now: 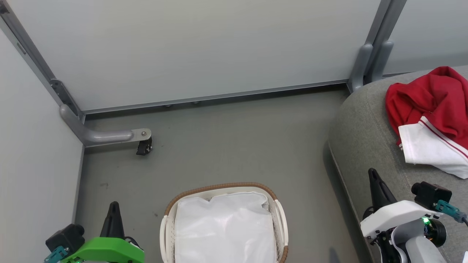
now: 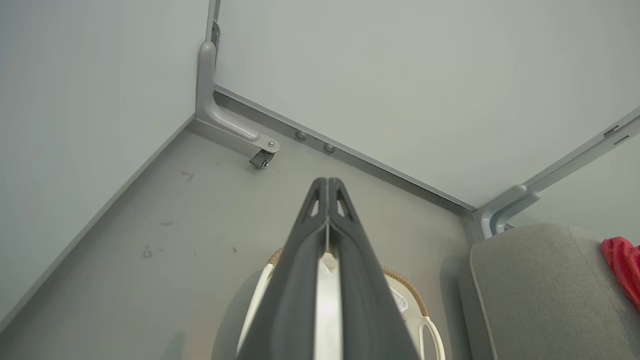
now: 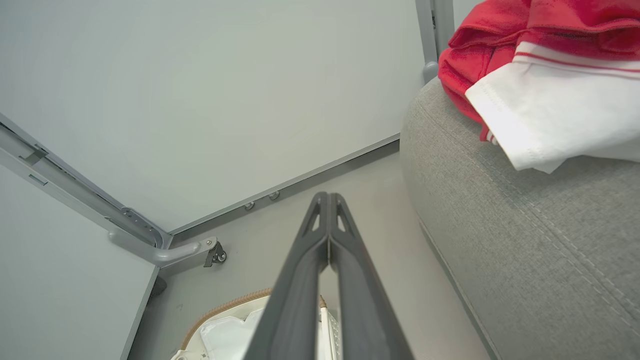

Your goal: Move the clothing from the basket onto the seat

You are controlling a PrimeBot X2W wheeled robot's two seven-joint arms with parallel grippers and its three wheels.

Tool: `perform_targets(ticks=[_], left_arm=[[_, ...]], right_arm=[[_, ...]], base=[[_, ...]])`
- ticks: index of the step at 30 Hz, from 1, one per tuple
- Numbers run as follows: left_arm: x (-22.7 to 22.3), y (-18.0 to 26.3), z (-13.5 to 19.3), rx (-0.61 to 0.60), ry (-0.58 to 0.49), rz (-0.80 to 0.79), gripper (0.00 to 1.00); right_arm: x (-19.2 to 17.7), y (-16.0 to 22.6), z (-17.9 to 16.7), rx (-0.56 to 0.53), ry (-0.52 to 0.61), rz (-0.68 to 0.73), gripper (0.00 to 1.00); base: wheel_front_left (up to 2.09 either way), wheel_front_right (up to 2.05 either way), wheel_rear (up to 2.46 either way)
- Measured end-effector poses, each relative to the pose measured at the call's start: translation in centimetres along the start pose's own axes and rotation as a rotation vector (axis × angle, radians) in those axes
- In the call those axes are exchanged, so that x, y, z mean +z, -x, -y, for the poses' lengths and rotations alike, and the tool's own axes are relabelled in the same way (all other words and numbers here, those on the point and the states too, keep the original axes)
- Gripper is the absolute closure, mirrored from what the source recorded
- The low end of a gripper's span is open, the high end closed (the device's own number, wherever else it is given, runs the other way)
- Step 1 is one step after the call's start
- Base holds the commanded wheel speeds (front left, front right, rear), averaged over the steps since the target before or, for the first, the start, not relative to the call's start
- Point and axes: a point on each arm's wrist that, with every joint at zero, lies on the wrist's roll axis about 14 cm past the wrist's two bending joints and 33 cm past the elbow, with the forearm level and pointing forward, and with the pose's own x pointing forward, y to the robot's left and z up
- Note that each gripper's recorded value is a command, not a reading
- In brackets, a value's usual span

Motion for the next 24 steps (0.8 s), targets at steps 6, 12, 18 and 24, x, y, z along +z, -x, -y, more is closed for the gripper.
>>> perform_targets(ticks=[6,12,18,24], left_arm=[[0.3,-0.1,0.0,0.004,0.095,0.0,1.0],[0.6,-0.2,0.0,0.006,0.177,0.0,1.0],[1.2,-0.5,0.2,0.001,0.26,0.007,1.0],[1.7,-0.6,0.4,-0.006,0.338,0.013,1.0]], right_arm=[[0.3,0.1,0.3,-0.015,-0.099,0.003,1.0],[0.4,0.2,0.5,-0.026,-0.191,0.005,1.0],[0.6,0.3,0.7,-0.035,-0.281,0.006,1.0],[0.9,0.4,0.7,-0.038,-0.36,0.011,1.0]], base=[[0.0,0.0,0.0],[0.0,0.0,0.0],[0.0,0.0,0.0],[0.0,0.0,0.0]])
